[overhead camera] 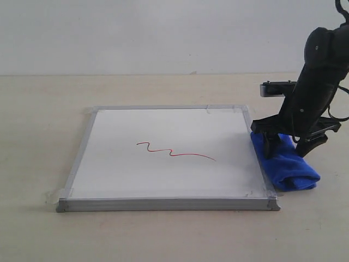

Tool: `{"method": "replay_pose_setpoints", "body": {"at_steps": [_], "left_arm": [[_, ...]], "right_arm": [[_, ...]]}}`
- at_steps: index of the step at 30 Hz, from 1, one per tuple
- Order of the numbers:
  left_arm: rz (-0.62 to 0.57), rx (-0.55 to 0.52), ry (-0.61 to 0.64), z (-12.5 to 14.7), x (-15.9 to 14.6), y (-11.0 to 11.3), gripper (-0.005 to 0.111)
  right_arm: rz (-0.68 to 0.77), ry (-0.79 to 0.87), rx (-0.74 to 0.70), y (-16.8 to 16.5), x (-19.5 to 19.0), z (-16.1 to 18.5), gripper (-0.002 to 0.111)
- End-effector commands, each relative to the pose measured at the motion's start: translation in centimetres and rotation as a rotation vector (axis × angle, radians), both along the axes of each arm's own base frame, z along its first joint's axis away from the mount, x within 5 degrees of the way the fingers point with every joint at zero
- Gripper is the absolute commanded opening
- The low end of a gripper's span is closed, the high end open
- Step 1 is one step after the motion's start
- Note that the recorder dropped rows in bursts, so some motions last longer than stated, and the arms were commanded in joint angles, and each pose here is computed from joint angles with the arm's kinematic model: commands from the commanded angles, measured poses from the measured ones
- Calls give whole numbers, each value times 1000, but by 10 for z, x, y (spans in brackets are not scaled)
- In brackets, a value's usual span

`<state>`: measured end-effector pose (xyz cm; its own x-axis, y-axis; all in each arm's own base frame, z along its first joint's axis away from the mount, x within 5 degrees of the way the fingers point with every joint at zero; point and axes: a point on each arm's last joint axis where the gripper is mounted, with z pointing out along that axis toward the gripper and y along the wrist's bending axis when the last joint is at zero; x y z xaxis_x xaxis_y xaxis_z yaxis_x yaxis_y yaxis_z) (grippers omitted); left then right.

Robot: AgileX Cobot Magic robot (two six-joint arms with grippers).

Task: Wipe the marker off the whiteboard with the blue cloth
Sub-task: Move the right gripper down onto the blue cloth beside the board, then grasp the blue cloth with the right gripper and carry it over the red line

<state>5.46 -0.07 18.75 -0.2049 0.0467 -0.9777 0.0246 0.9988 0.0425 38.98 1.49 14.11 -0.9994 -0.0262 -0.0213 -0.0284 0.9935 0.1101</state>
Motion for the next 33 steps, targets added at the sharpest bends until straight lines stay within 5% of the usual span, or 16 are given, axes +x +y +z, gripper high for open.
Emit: {"method": "replay_pose_setpoints", "body": {"at_steps": [1,4,8,12,20,27,33], "left_arm": [[-5,-4,2,-1,0,0,4],[-5,-4,2,-1,0,0,4],[-5,-4,2,-1,0,0,4],[-5,-4,2,-1,0,0,4],[-5,-4,2,-1,0,0,4],[-5,-4,2,-1,0,0,4],[-5,-4,2,-1,0,0,4]], "right_arm": [[-41,11,-4,-1,1,-8,64],[-46,8,-4,-1,1,-8,47],[-46,7,-4,-1,1,-8,-1],[6,0,-2,-1,5,3,0],[94,-193,196,27,19,100,0],[257,-392,256,159,9,105,0],[315,-473,284,224,5,71,0]]}}
